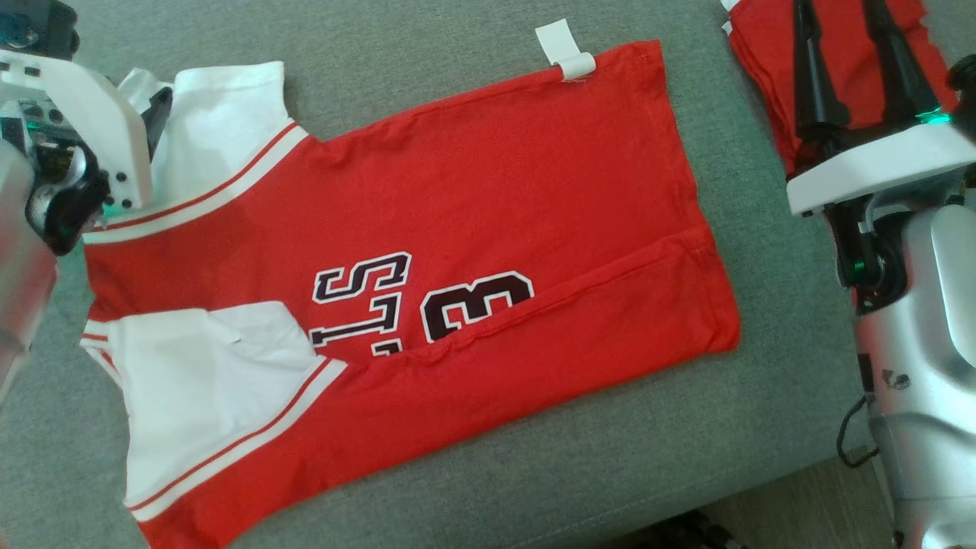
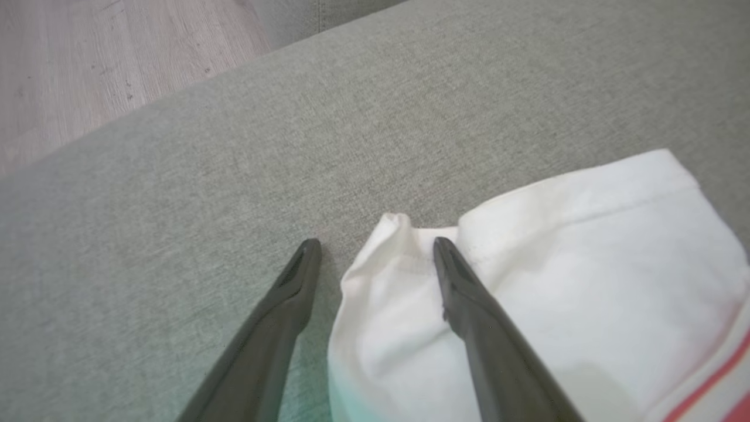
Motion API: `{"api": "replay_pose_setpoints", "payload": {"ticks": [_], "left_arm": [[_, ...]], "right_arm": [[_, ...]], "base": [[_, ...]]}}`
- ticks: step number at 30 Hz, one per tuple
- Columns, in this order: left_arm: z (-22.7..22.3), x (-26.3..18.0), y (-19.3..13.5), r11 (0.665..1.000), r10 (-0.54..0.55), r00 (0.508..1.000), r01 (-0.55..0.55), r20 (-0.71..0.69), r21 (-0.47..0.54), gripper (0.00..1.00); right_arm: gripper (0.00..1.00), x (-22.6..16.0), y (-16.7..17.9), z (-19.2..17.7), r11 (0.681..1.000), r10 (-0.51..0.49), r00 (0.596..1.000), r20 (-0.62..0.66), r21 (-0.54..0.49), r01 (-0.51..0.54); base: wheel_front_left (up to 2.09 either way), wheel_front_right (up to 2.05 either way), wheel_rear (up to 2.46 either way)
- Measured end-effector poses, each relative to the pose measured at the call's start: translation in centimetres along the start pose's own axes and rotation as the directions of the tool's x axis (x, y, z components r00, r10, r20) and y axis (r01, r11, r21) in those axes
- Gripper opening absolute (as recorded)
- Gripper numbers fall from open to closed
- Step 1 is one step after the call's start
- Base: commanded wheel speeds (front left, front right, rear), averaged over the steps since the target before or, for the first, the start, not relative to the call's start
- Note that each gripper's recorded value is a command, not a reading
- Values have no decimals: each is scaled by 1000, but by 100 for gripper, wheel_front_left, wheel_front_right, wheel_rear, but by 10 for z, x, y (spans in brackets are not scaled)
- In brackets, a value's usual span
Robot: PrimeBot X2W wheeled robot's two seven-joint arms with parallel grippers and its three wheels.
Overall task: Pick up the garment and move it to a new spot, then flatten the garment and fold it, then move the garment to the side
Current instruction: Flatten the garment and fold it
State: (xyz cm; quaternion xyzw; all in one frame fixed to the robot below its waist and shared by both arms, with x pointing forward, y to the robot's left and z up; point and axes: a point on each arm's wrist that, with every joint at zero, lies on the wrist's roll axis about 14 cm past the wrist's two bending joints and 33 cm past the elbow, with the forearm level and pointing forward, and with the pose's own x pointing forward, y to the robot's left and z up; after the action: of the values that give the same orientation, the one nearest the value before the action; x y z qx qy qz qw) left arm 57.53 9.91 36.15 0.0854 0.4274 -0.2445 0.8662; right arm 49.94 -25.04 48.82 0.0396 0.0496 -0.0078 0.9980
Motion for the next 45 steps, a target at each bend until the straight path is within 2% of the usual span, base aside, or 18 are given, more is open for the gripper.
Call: {"api": "replay_pose_setpoints", "payload": {"ticks": [2, 3, 4, 11, 15, 22, 26, 31, 35, 41, 42, 43, 44, 45], "left_arm": [[-3, 2, -2, 1000, -10, 1000, 10, -16, -12, 100], [-3, 2, -3, 1000, -15, 1000, 14, -19, -17, 60], [-2, 2, -4, 1000, -18, 1000, 18, -19, -20, 0], [8, -9, -1, 999, -6, 997, 8, 80, -33, 0], [31, -25, 1, 999, 14, 974, -5, 226, -41, 0], [41, -52, 1, 999, 31, 945, -25, 325, -22, 0], [41, -66, 4, 999, 38, 933, -37, 358, -9, 0], [39, -79, 4, 999, 33, 923, -39, 384, 9, 0], [31, -84, 3, 999, 28, 925, -38, 380, 21, 0], [23, -83, 1, 999, 15, 931, -26, 366, 24, 0], [22, -82, 1, 999, 15, 932, -25, 362, 24, 0], [21, -81, 1, 999, 14, 933, -24, 360, 24, 0], [20, -80, 1, 999, 14, 933, -23, 359, 23, 0], [20, -79, 1, 999, 14, 934, -23, 357, 23, 0]], "right_arm": [[100, 0, -1, -1, 1000, -3, 1000, -2, -1, 3], [100, 0, -1, -1, 1000, -3, 1000, -2, -1, 3], [100, 0, -1, -1, 1000, -3, 1000, -3, -1, 3], [100, 2, 5, 0, 1000, 13, 1000, -8, 2, -13], [100, 6, 12, -1, 999, 41, 999, -31, -6, -41], [100, 23, 34, -26, 994, 107, 977, -183, 24, -104], [100, 33, 36, -54, 992, 115, 941, -319, -6, -123], [100, 37, 36, -95, 988, 109, 867, -487, -45, -150], [100, 40, 41, -116, 984, 117, 816, -566, -44, -172], [100, 49, 48, -126, 980, 129, 782, -610, -40, -193], [64, 50, 48, -127, 980, 129, 777, -616, -43, -196], [64, 52, 49, -126, 978, 134, 774, -619, -42, -203], [0, 52, 51, -126, 977, 139, 772, -620, -39, -208], [0, 53, 54, -126, 976, 147, 771, -620, -37, -216]], "base": [[0, 0, 0], [0, 0, 0], [0, 0, 0], [0, 0, 0], [0, 0, 0], [0, 0, 0], [0, 0, 0], [0, 0, 0], [0, 0, 0], [0, 0, 0], [0, 0, 0], [0, 0, 0], [0, 0, 0], [0, 0, 0]]}}
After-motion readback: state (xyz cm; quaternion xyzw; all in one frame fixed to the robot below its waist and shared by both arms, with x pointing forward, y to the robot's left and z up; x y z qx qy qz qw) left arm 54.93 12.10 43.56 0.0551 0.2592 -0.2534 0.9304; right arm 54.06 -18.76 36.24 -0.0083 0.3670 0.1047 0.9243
